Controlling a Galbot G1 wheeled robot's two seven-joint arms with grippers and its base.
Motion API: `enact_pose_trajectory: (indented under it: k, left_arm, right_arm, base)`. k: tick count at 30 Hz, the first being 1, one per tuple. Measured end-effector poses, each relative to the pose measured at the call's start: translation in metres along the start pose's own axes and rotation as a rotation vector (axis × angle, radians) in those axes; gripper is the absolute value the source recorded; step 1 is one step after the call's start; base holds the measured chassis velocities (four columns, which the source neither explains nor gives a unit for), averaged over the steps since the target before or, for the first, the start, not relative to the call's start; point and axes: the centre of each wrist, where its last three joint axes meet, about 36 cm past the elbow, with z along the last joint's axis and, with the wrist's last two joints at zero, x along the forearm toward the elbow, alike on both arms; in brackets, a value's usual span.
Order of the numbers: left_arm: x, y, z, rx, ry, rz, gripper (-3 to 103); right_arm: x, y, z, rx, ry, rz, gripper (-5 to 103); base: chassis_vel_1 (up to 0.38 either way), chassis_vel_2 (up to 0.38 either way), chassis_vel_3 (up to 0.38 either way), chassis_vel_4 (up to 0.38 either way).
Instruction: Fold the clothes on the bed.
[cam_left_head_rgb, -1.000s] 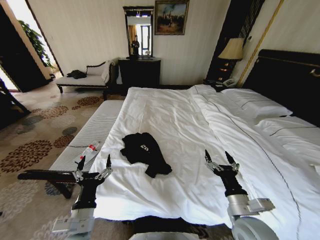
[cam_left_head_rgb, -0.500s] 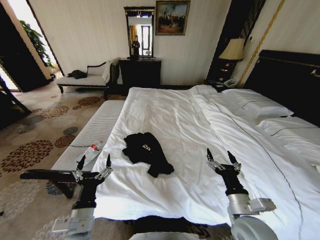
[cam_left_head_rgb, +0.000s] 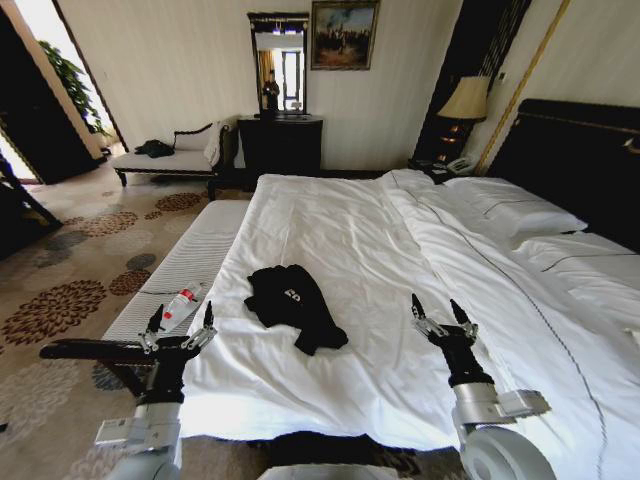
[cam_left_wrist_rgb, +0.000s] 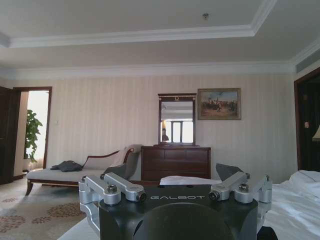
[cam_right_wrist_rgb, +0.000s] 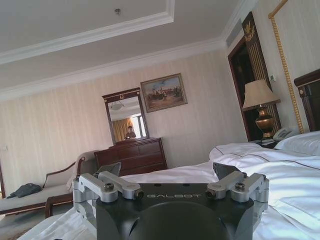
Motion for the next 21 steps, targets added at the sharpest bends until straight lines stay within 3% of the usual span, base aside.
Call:
enact_pose_trajectory:
  k: [6,10,14,21]
  left_arm:
    - [-0.006,0.005,-0.009,0.006,-0.010,0.063,100]
    - [-0.011,0.011,-0.010,-0.017,-0.007,0.130,100]
    - [-0.016,0.020,-0.013,-0.071,0.003,0.225,100]
    - [-0.041,0.031,-0.005,-0.118,-0.003,0.253,100]
  right_arm:
    - [0.004,-0.003,0.005,0.028,-0.009,0.052,100]
    - [0.006,-0.010,0.014,0.043,-0.009,0.084,100]
    - [0.011,-0.012,0.016,0.009,0.005,0.127,100]
    - [0.006,-0.017,0.020,0.013,-0.013,0.155,100]
  base:
    - [0.000,0.000,0.000,0.000]
    - [0.000,0.000,0.000,0.000]
    - [0.000,0.000,0.000,0.000]
    - [0.000,0.000,0.000,0.000]
